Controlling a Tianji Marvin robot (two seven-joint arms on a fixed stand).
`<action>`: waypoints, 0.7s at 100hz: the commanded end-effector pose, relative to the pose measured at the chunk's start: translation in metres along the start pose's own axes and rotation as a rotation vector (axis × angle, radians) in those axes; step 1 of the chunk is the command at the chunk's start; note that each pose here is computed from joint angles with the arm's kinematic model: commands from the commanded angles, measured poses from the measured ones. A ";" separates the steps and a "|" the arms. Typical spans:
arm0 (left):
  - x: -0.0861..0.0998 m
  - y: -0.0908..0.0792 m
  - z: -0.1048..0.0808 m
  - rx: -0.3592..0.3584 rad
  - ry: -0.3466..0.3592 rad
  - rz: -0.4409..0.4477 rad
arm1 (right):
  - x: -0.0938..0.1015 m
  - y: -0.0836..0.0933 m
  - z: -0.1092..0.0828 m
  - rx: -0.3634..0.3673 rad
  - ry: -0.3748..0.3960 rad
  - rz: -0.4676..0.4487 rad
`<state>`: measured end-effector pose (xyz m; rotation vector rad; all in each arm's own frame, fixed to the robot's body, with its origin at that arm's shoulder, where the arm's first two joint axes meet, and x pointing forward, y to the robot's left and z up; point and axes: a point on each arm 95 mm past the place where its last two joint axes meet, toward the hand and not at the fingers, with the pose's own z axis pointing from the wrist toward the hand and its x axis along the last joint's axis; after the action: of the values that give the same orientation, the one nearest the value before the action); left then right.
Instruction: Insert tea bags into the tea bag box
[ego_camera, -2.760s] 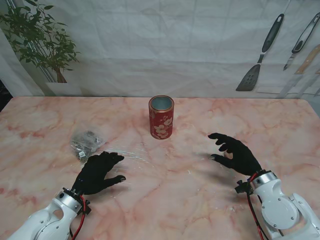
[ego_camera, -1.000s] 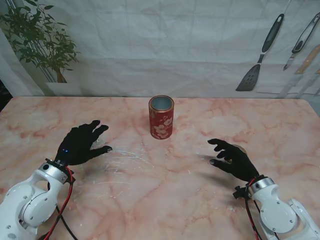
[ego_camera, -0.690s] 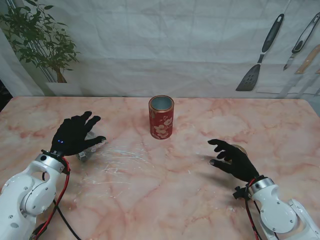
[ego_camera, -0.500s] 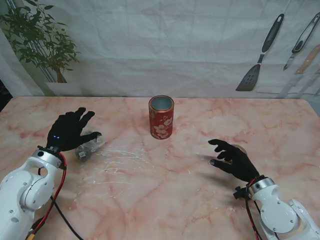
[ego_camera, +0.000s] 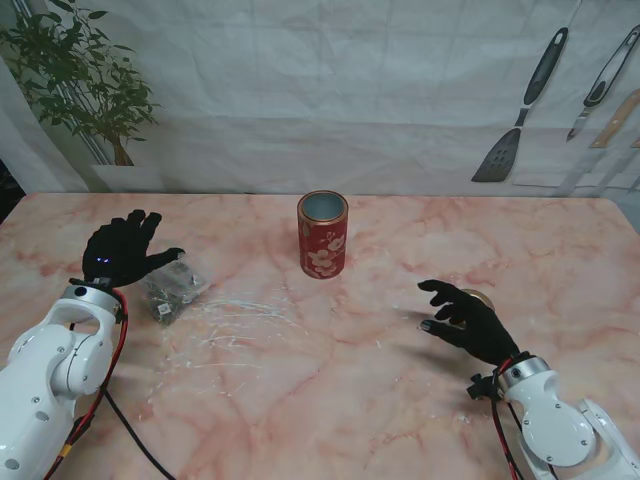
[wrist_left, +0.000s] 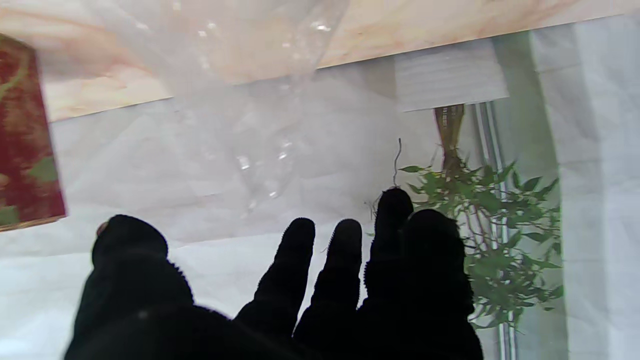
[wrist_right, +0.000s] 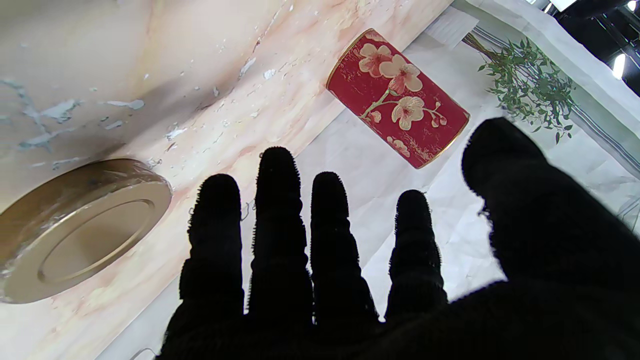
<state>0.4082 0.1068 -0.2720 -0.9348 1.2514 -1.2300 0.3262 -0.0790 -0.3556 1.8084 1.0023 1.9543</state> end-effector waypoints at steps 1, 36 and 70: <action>-0.003 0.001 0.007 0.002 -0.019 0.007 | -0.002 -0.003 -0.002 0.017 -0.006 0.001; -0.007 0.026 0.026 -0.009 -0.125 0.038 | -0.004 -0.003 -0.002 0.021 -0.011 0.006; -0.010 0.024 0.018 -0.039 -0.077 0.096 | -0.005 -0.003 -0.002 0.026 -0.015 0.012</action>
<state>0.4326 0.1189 -0.2959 -0.9334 1.2218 -1.0929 0.3256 -0.0816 -0.3593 1.8312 1.0017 1.9457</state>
